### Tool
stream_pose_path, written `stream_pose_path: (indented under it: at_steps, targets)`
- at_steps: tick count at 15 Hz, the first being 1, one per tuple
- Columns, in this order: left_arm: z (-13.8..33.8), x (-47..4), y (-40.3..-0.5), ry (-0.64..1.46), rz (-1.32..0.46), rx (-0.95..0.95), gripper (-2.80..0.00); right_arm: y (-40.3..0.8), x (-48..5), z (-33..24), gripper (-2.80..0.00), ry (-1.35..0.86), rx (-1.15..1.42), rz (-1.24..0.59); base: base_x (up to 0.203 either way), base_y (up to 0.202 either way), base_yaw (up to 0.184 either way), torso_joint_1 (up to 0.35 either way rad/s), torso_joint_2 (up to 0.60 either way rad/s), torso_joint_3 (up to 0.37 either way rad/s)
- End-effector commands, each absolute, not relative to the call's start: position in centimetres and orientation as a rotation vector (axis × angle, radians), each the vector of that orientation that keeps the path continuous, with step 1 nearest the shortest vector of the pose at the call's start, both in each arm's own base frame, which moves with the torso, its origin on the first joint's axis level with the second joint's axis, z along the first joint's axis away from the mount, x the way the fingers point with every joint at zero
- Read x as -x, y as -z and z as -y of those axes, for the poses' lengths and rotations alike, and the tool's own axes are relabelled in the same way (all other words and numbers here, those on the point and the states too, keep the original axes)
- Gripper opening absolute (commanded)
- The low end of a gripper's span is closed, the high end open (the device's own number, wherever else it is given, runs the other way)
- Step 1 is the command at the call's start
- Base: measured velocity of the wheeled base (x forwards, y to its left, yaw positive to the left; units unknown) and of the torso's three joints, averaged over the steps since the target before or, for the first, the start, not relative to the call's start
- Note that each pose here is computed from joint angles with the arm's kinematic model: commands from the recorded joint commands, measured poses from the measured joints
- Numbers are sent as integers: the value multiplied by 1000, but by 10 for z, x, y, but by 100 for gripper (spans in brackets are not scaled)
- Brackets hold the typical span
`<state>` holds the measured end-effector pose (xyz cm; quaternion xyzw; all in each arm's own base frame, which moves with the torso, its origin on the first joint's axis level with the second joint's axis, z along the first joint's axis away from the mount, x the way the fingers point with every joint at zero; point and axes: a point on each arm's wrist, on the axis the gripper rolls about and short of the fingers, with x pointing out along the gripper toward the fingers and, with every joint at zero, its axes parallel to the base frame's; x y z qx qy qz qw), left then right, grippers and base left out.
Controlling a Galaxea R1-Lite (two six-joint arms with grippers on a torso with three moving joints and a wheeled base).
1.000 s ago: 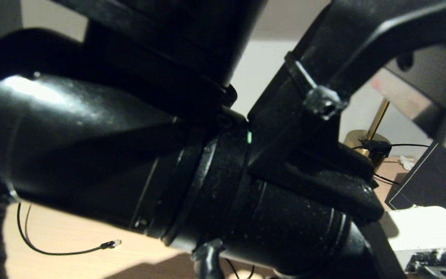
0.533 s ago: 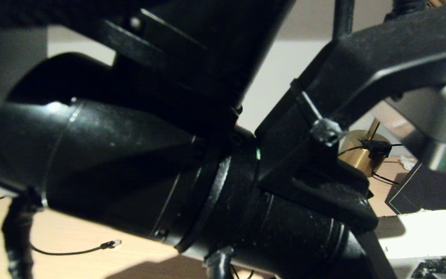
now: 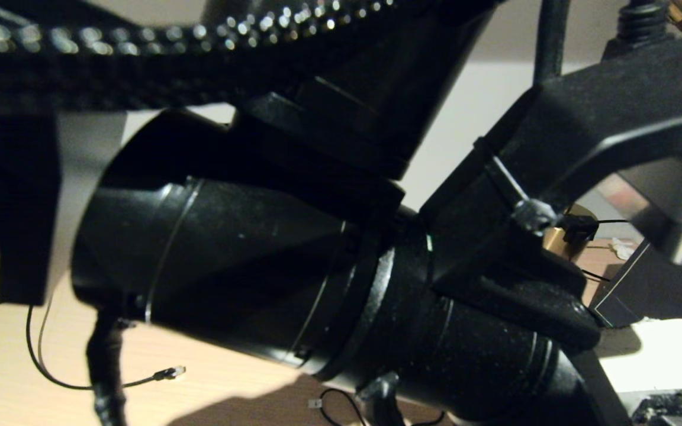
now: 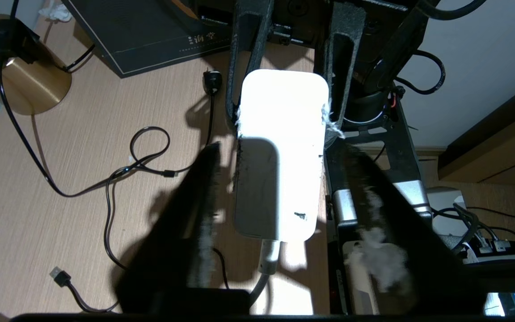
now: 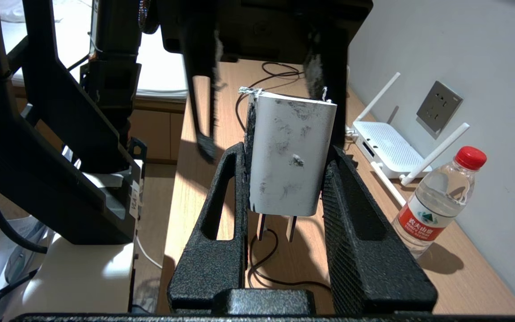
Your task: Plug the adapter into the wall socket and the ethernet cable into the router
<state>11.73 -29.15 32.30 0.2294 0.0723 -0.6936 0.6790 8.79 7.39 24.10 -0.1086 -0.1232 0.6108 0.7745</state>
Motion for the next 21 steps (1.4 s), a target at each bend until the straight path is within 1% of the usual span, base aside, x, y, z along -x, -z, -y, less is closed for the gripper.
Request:
stream_pose_path:
  at_steps: [1,13,16,17,18,21]
  targets:
    - [292,-118,-322,1560,-167,-518,-280,-241,-88,-74,-280,-1328,236,268,0,0,0,0,0,0]
    - [288,-117,-321,1557,-170,-518,-280,-242,-89,-74,-280,-1328,233,268,0,0,0,0,0,0]
    - [290,-118,-331,1541,-149,-435,-280,-241,-89,-75,-280,-1325,228,254,0,0,0,0,0,0]
    - [291,-118,-331,1541,-150,-434,-280,-242,-89,-75,-280,-1323,229,257,0,0,0,0,0,0]
    - [292,-118,-330,1543,-152,-436,-280,-242,-89,-75,0,-1322,230,259,0,0,0,0,0,0]
    - [291,-118,-329,1541,-153,-436,-280,-241,-90,-75,0,-1324,226,250,0,0,0,0,0,0]
